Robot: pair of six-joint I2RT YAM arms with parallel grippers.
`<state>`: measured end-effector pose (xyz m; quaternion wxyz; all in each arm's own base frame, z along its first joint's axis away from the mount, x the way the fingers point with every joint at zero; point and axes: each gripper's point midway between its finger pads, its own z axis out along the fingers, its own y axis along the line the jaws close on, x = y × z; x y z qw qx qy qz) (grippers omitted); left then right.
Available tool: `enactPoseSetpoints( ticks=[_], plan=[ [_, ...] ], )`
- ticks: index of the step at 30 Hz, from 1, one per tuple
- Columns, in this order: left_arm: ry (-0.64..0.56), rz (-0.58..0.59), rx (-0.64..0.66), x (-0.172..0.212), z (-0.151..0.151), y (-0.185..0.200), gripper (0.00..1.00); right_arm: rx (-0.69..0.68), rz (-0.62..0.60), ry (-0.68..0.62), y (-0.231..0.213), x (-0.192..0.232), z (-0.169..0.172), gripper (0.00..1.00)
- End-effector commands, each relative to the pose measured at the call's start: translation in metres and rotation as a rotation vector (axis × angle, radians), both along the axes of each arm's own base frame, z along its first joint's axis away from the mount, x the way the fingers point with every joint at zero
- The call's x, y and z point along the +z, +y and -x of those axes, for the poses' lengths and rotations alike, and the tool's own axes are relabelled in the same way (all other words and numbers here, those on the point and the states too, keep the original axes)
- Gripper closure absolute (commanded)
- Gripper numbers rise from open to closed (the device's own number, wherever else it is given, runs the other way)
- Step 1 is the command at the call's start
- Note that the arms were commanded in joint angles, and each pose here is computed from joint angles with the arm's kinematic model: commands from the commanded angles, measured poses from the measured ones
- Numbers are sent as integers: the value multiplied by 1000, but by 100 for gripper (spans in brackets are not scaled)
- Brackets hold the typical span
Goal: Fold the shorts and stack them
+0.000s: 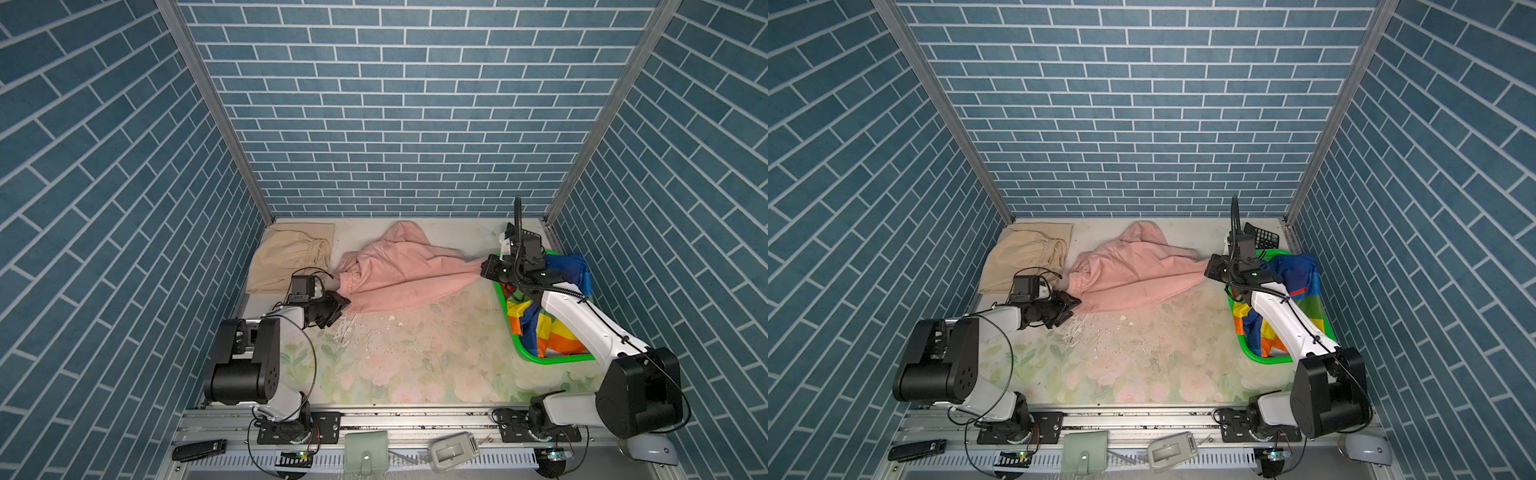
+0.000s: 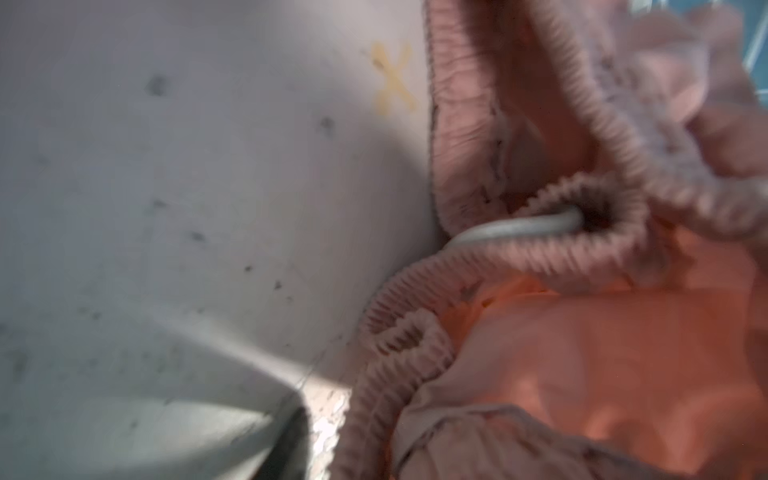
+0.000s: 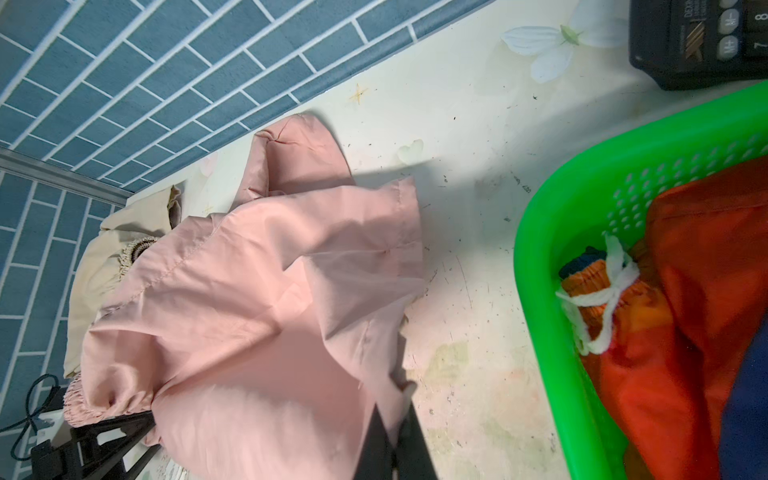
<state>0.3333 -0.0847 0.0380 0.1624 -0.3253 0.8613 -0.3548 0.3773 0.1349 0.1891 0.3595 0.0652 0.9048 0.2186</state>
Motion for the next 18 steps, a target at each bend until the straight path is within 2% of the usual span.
enactPoseSetpoints(
  ticks=[1, 11, 15, 18],
  plan=[
    [-56, 46, 6, 15, 0, -4, 34, 16, -2, -18, 2, 0, -4, 100],
    [-40, 42, 63, 2, 30, 2, 33, 18, -10, -21, 4, 0, -9, 100],
    [-40, 41, 68, -4, 33, 1, 44, 22, -20, -24, 6, 1, -9, 100],
    [-26, 33, 66, -9, 41, -1, 43, 20, -23, -28, 5, 2, -9, 100]
  ],
)
